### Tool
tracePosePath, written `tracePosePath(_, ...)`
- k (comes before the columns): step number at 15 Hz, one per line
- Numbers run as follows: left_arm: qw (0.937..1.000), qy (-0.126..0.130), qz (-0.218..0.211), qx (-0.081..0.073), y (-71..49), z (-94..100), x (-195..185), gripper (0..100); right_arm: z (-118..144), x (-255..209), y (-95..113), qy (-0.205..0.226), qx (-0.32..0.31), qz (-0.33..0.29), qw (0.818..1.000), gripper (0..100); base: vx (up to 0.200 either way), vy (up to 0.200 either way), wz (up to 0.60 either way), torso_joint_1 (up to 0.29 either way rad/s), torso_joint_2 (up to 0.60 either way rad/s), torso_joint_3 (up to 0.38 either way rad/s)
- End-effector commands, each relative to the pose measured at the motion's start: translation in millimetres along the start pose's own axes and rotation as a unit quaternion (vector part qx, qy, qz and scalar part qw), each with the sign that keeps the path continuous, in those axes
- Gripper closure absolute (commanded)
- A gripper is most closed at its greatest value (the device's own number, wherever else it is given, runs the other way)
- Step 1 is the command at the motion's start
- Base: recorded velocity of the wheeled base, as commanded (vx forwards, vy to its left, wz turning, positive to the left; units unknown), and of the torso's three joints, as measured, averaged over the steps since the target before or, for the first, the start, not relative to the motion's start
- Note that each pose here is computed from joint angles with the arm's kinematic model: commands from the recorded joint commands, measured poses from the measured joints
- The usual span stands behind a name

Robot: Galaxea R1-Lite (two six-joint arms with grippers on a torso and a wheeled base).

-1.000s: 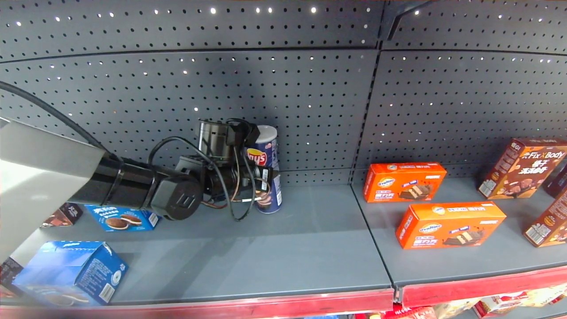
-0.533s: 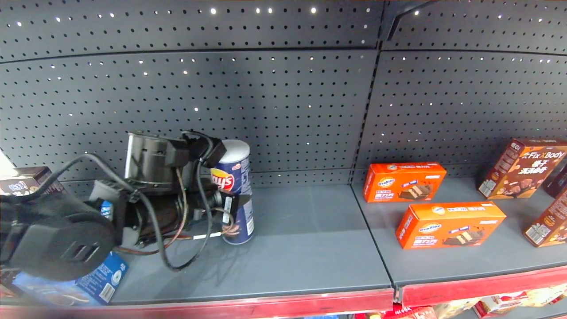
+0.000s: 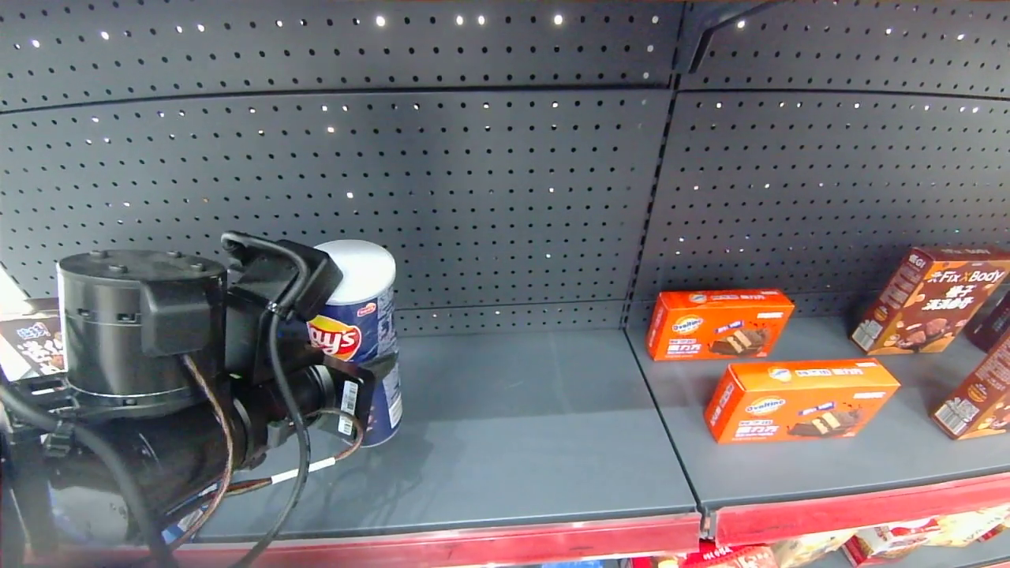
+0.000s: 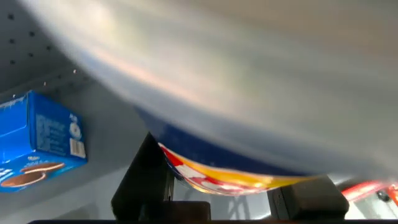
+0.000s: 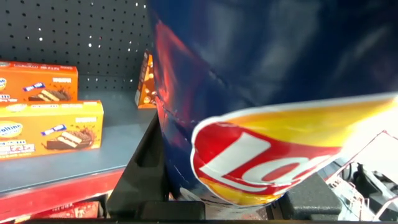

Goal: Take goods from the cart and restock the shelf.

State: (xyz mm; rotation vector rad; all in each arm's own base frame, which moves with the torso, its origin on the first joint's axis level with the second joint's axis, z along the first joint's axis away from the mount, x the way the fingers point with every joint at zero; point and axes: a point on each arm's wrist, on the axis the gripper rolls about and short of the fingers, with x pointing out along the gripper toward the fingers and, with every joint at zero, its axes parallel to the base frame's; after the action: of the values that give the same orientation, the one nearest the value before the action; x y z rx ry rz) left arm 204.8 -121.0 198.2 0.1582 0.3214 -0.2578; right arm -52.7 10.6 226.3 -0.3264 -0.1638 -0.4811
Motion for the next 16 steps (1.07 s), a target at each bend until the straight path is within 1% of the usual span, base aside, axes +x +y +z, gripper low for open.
tracePosePath(1,0.9999,-0.012,0.005,0.007,-15.6,1.7,-6,100,2,-3,-1,-0.008,0.001,-0.002,1.0,100,0.0,0.0,0.0,0.0,0.0,0.0)
tracePosePath(2,0.9994,-0.024,0.026,-0.003,-25.2,2.2,-4,100,3,-3,-2,-0.01,0.002,-0.003,1.0,100,0.0,0.0,0.0,0.0,0.0,0.0)
tracePosePath(3,0.9983,-0.039,0.04,-0.02,-35.9,2.9,0,100,3,-3,-2,-0.01,0.002,-0.003,1.0,100,0.0,0.0,0.0,0.0,0.0,0.0)
tracePosePath(4,0.9962,-0.055,0.056,-0.036,-50.0,2.5,5,100,3,-3,-2,-0.01,0.002,-0.003,1.0,100,0.0,0.0,0.0,0.0,0.0,0.0)
tracePosePath(5,0.9958,-0.059,0.058,-0.038,-58.4,0.5,6,100,3,-3,-2,-0.01,0.002,-0.003,1.0,100,0.0,0.0,0.0,0.0,0.0,0.0)
tracePosePath(7,0.9975,-0.05,0.041,-0.027,-69.5,-6.4,4,100,3,-3,-2,-0.01,0.002,-0.001,1.0,100,0.0,0.0,0.0,0.0,0.0,0.0)
tracePosePath(8,0.9981,-0.045,0.034,-0.027,-73.9,-10.6,4,100,3,-3,-2,-0.011,0.002,-0.002,1.0,100,0.0,0.0,0.0,0.0,0.0,0.0)
tracePosePath(10,0.9984,-0.038,0.024,-0.035,-89.0,-17.3,2,100,2,-3,-2,-0.009,0.002,-0.001,1.0,100,0.0,0.0,0.0,0.0,0.0,0.0)
tracePosePath(11,0.9982,-0.037,0.026,-0.039,-90.8,-18.6,2,100,2,-3,-2,-0.01,0.002,-0.001,1.0,100,0.0,0.0,0.0,0.0,0.0,0.0)
tracePosePath(13,0.9986,-0.029,0.03,-0.034,-89.6,-24.6,2,100,0,-6,-1,-0.012,0.003,-0.002,1.0,100,0.0,0.0,0.0,0.0,0.0,0.0)
tracePosePath(16,0.9982,-0.023,0.044,-0.034,-90.7,-28.9,5,100,-3,-6,0,-0.01,0.002,-0.001,1.0,100,0.0,0.0,0.0,0.0,0.0,0.0)
